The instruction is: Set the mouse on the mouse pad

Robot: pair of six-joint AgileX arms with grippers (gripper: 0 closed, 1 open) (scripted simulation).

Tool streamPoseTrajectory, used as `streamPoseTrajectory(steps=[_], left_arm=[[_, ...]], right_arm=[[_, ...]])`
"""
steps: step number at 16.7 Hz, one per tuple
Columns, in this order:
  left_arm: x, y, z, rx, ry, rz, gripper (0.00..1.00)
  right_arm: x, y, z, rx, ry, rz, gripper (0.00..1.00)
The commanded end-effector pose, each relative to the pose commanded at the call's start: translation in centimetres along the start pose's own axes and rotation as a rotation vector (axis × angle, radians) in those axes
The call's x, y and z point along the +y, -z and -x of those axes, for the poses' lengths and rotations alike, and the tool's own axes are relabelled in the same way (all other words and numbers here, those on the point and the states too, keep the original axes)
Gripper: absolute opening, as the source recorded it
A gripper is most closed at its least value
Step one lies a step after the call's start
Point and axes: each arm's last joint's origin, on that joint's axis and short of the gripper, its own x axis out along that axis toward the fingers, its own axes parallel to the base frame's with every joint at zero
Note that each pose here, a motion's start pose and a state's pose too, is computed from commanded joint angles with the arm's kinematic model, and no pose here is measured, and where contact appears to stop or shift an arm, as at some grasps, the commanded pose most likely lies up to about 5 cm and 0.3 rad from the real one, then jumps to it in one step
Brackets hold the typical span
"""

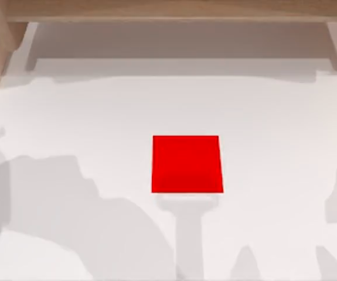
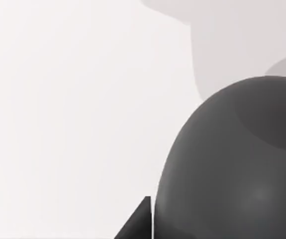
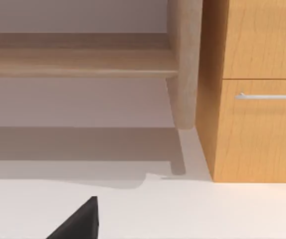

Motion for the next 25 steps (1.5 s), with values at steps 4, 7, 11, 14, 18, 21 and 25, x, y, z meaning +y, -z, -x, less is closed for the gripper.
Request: streamPoseTrajectory(steps=[4, 7, 11, 14, 18, 21, 25], left_arm=[[-4.8, -0.2, -1.5, 0.121, 0.060, -0.488, 0.00], [-9.2, 0.5, -3.3, 0.242, 0.133, -0.912, 0.00], [-15.5, 2.4, -5.9, 0.393, 0.271, -1.501, 0.00], [-20.2, 4.4, -7.5, 0.459, 0.383, -1.944, 0.00], [-26.4, 7.6, -8.6, 0.456, 0.479, -2.530, 0.00], [-30.6, 10.0, -8.4, 0.384, 0.459, -2.953, 0.00], [-35.2, 12.8, -7.0, 0.242, 0.277, -3.420, 0.00]], right_arm=[[0.0, 0.0, 0.0, 0.000, 0.000, 0.000, 1.00], [0.0, 0.0, 0.0, 0.000, 0.000, 0.000, 1.00], [0.0, 0.0, 0.0, 0.000, 0.000, 0.000, 1.00], [0.0, 0.0, 0.0, 0.000, 0.000, 0.000, 1.00], [0.0, 0.0, 0.0, 0.000, 0.000, 0.000, 1.00], [0.0, 0.0, 0.0, 0.000, 0.000, 0.000, 1.00], [0.0, 0.0, 0.0, 0.000, 0.000, 0.000, 1.00]])
